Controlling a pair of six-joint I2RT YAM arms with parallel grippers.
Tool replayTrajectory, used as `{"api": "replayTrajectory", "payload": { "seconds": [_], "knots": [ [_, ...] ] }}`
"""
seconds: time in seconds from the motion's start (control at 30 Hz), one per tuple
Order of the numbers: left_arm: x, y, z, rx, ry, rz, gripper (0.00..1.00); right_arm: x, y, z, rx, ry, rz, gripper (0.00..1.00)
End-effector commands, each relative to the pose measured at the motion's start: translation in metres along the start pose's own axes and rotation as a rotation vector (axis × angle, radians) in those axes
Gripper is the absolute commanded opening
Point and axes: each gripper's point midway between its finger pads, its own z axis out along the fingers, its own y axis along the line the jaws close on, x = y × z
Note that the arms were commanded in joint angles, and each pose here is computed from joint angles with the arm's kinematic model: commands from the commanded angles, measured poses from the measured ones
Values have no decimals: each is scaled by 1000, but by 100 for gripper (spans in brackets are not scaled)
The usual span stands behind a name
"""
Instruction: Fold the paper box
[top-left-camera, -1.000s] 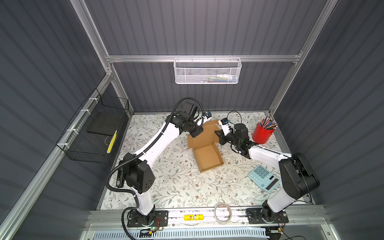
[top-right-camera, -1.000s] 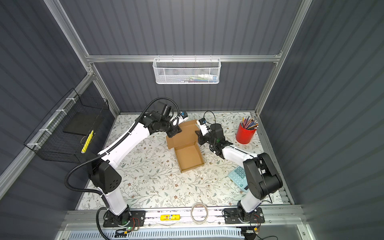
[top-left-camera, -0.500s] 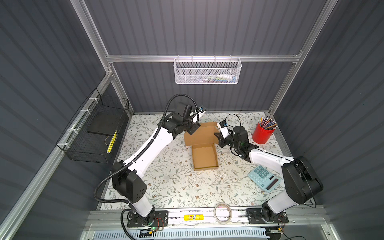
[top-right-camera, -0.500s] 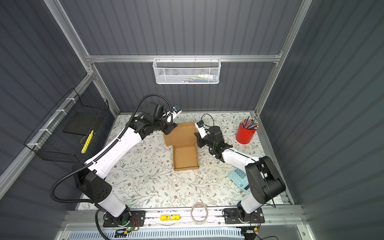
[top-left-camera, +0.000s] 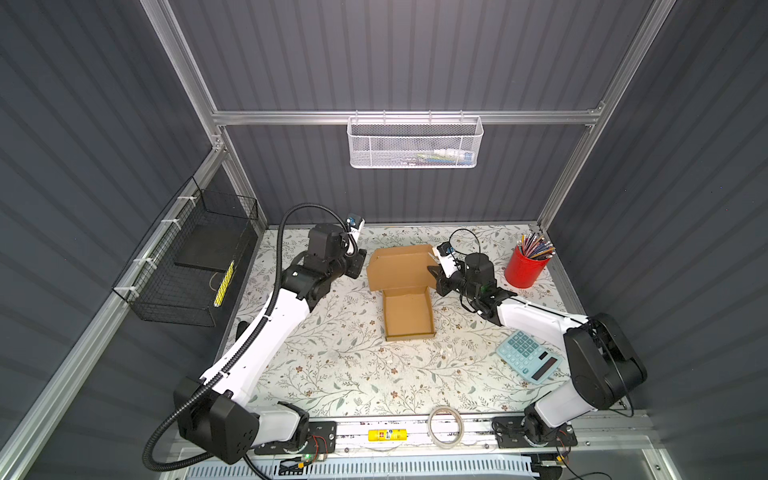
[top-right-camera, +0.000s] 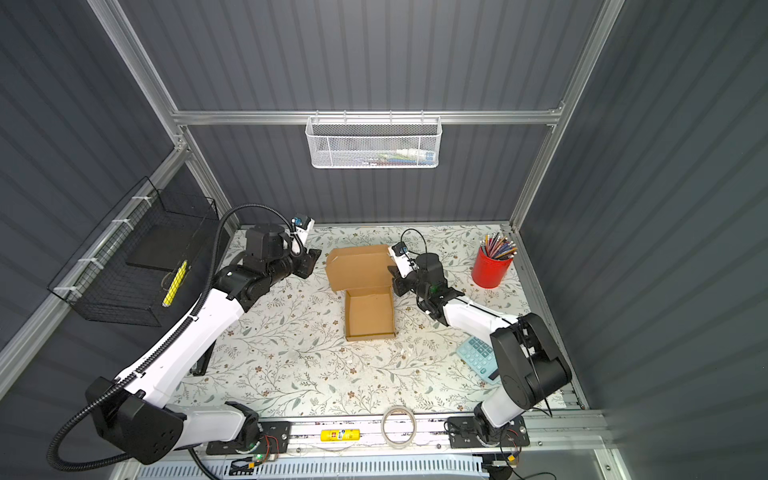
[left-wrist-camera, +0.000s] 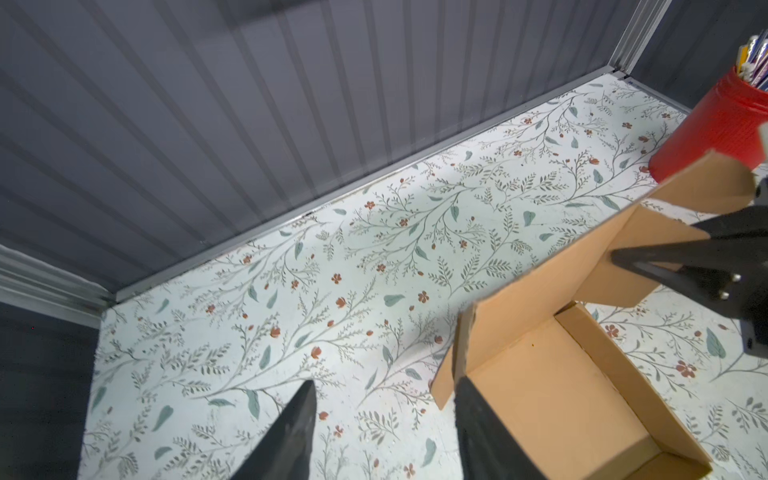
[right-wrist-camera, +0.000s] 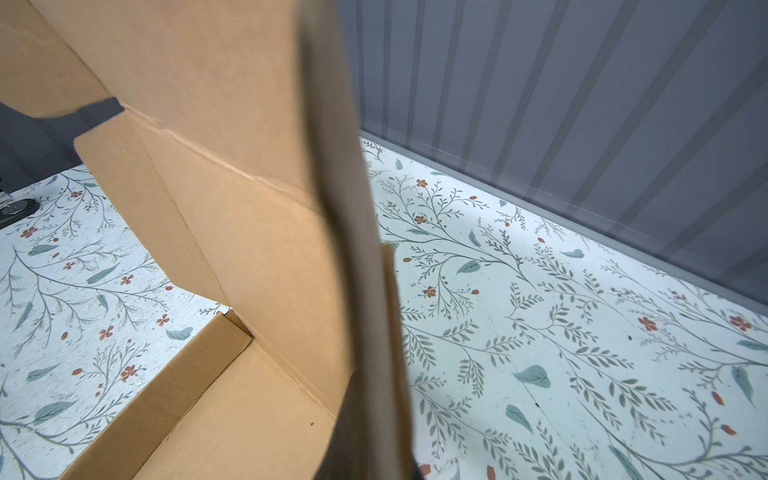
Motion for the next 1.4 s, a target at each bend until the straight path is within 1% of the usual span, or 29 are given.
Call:
{"api": "replayTrajectory", "payload": {
  "seconds": [0.0, 0.13, 0.3, 0.6, 0.8, 1.07, 1.17, 1.27, 1.37],
  "knots": [
    [10, 2, 3, -8, -25, -102, 54, 4, 0, -2, 13, 11, -12, 4],
    [33, -3, 11, 5, -27, -153, 54, 5, 0, -2, 12, 15, -9, 4],
    [52, -8, 25, 23, -36, -178, 53, 5, 1, 0, 10, 17, -8, 4],
    [56, -15, 52, 98, -51, -186, 53, 8, 0, 3, 16, 37, -16, 4],
    [65, -17, 68, 151, -45, -223, 51, 7, 0, 7, 15, 38, -14, 4],
    [71, -23, 74, 230, -66, -264, 51, 5, 0, 12, 23, 42, -17, 4],
    [70, -33, 76, 286, -75, -276, 50, 5, 0, 12, 28, 44, -17, 4],
    [71, -38, 79, 320, -80, -295, 48, 5, -1, 13, 35, 44, -12, 4],
    [72, -42, 82, 345, -84, -322, 42, 7, -3, 16, 46, 49, -10, 4]
  ]
}}
